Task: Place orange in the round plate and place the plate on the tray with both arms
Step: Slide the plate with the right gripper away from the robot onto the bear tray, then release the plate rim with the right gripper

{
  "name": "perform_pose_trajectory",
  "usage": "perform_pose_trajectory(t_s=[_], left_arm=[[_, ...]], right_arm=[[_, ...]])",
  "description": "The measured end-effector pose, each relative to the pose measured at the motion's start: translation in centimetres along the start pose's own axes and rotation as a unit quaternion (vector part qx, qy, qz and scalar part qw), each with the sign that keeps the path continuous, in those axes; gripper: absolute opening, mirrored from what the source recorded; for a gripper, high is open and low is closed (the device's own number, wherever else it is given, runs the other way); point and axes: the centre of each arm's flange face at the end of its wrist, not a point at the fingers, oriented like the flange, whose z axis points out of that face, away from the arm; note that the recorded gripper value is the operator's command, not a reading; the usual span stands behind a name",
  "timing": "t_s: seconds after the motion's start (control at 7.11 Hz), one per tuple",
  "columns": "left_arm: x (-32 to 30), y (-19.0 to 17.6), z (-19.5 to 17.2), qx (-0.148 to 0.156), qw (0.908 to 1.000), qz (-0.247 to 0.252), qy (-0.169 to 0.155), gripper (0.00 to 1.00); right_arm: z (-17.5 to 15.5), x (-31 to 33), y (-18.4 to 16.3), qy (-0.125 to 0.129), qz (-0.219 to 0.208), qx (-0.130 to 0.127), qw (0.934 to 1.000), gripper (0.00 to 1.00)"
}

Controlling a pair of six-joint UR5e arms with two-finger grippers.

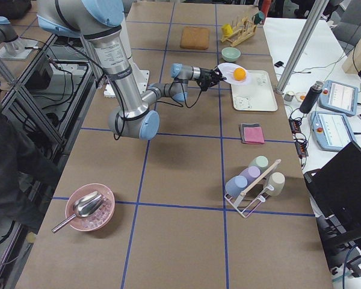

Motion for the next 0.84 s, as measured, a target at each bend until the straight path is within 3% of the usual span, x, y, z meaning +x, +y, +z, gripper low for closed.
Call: perform_pose_trajectory(t_s=[0.28, 0.56, 0.7, 0.84], left_arm=[[0.4, 0.0, -0.4, 0.004, 1.0000, 0.003, -0.001, 0.99], [0.8, 0.1, -0.7, 0.007, 0.9999, 0.007, -0.002, 0.99], [0.9, 0.1, -0.9, 0.008, 0.9999, 0.008, -0.003, 0.99], [1.0, 0.1, -1.0, 0.009, 0.9999, 0.010, -0.004, 0.99]], right_arm=[[5.1, 0.1, 1.8, 0.025, 0.016, 0.042, 0.9987, 0.00], [7.8, 1.1, 2.4, 0.035, 0.043, 0.072, 0.9958, 0.04], [8.2, 1.4, 2.4, 0.034, 0.059, 0.079, 0.9946, 0.34], [8.2, 1.3, 2.6, 0.036, 0.065, 0.077, 0.9942, 0.58]])
